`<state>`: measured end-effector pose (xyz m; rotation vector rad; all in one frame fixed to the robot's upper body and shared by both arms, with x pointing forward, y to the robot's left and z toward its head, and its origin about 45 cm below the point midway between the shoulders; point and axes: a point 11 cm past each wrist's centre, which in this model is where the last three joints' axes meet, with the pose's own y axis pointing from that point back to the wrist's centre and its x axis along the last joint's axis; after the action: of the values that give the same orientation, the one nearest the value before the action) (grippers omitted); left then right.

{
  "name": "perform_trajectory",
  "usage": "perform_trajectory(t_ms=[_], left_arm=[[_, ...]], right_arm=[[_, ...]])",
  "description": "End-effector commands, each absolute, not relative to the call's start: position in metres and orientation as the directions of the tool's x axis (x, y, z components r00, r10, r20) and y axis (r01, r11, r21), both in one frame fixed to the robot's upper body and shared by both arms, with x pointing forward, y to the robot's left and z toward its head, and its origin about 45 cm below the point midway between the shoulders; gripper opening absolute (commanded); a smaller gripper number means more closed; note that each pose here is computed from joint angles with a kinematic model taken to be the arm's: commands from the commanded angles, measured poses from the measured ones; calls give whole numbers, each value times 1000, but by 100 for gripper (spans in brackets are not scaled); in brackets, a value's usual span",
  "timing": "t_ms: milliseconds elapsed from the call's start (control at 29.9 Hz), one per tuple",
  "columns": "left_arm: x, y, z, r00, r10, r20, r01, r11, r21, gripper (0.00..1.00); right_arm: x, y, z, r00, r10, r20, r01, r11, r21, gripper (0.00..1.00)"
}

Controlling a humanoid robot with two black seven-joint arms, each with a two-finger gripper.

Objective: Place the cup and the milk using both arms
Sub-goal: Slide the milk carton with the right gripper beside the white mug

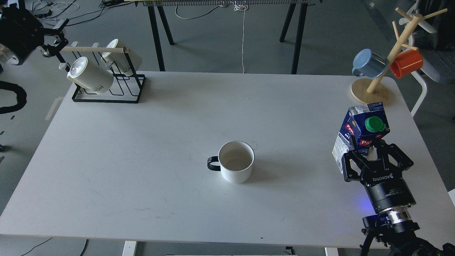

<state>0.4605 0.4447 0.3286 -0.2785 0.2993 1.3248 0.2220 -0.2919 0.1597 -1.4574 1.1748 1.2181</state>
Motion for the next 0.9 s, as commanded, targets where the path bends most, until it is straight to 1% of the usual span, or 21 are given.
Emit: perform_trajectory(t_ms=[0,234,367,702,768,835,869], left_arm=[[461,444,328,217,903,-370,-974,223,-28,99],[461,445,328,217,904,-367,-975,223,-26,99],[460,445,327,216,905,-366,-974,223,-22,99],[459,444,323,216,911,-352,-974,227,-8,99],[459,445,324,215,912,-351,-974,226,-10,99],[459,444,322,215,911,-352,-974,227,-8,99],[459,444,323,215,911,-352,-974,226,-10,99]], right_arm=[[219,-262,156,82,-81,-993,-975,-213,-64,48],[204,-211,146,88,-50,-995,-949,-308,-68,52],[198,-188,139,77,-26,-997,-939,-337,-64,54],[216,-162,137,106,-23,-994,-916,-391,-88,55],[217,-161,138,111,-23,-994,-914,-394,-93,51],[216,-161,138,126,-44,-991,-910,-404,-98,41],[217,-160,139,138,-56,-989,-906,-410,-103,38]])
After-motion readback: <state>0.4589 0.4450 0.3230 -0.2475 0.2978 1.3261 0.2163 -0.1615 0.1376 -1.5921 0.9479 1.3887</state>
